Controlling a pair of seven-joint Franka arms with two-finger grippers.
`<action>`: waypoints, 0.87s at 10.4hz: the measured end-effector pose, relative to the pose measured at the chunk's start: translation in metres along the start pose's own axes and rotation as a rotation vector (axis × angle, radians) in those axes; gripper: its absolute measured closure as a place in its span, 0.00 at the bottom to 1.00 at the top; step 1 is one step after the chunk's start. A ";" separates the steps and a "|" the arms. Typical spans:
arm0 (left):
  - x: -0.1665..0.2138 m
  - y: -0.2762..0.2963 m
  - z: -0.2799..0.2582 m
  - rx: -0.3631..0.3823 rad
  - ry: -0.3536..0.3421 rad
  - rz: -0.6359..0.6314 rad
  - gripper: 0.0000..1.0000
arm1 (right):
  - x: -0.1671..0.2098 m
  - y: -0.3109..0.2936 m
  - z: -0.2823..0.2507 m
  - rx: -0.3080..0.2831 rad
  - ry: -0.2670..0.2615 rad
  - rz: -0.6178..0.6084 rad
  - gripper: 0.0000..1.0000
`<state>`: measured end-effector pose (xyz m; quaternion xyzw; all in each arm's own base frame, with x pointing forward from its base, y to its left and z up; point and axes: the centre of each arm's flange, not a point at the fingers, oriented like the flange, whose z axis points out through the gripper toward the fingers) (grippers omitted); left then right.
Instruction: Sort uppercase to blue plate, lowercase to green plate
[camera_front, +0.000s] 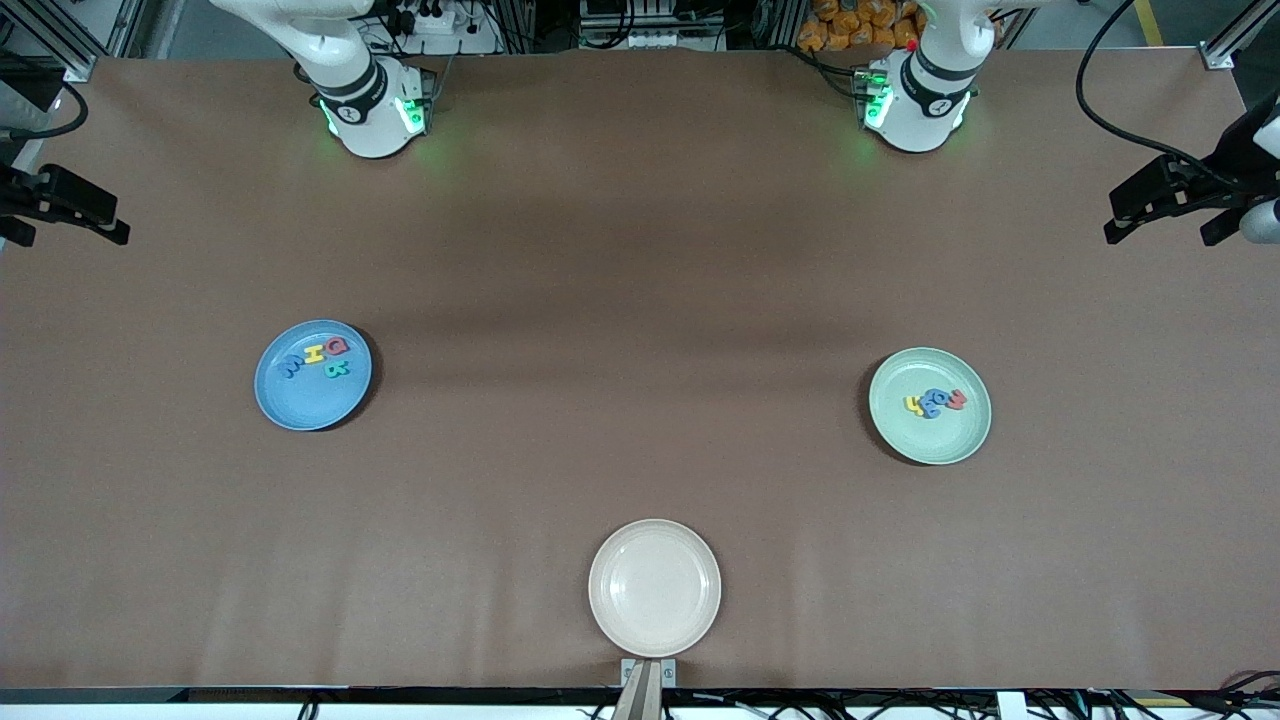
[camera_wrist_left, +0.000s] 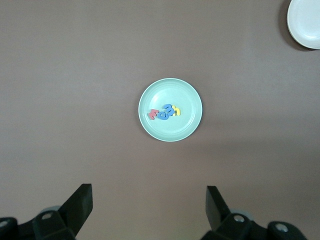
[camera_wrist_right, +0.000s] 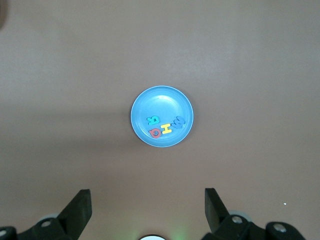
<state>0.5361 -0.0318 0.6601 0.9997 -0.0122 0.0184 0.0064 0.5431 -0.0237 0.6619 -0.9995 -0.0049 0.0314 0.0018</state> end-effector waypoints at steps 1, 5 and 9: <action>0.000 0.000 0.000 0.000 0.000 0.000 0.00 | 0.000 0.000 0.000 0.000 0.000 0.000 0.00; 0.000 0.000 0.000 0.000 -0.001 0.000 0.00 | 0.000 0.000 0.000 0.000 0.000 0.000 0.00; 0.003 -0.009 0.005 0.000 -0.009 -0.016 0.00 | 0.000 0.000 0.000 0.000 0.000 0.000 0.00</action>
